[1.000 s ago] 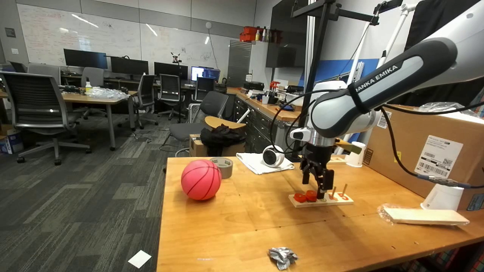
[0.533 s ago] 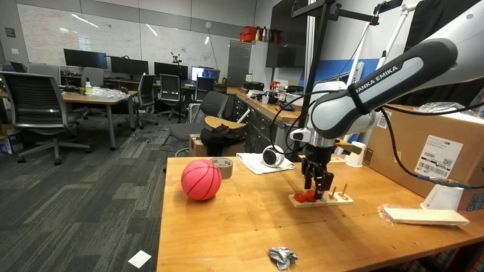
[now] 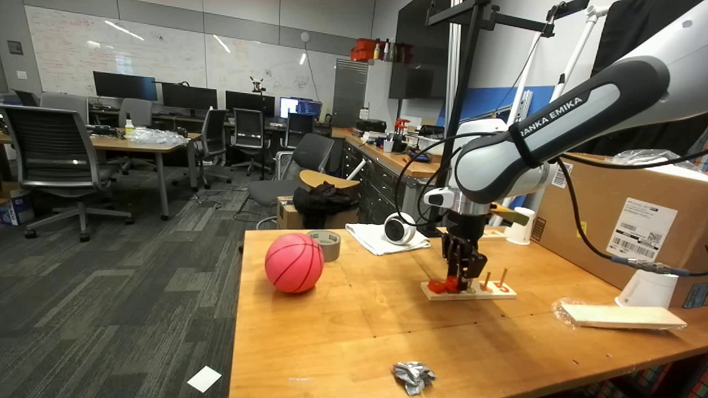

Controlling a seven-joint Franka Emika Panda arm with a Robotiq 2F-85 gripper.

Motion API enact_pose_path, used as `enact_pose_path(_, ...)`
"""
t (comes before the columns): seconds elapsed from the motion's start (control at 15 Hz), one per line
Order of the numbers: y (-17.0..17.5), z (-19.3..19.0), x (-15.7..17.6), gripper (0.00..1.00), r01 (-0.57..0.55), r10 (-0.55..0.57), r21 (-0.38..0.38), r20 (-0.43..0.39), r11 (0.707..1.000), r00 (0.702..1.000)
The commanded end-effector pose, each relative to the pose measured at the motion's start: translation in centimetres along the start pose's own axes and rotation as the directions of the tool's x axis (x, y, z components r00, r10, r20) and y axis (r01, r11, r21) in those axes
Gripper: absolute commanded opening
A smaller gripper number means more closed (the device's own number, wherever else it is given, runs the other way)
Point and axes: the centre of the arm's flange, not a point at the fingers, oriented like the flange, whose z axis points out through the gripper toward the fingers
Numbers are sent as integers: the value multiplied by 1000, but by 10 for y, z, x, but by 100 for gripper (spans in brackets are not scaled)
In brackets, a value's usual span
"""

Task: Move all the orange blocks one at a time to the first right position

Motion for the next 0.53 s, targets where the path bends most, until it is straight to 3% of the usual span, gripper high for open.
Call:
enact_pose_path(0.0,4,-14,1,23,1,0,-40,25,999,1000)
enact_pose_path(0.47,18,-43,-22,23,-61,66,-81,66,995,996)
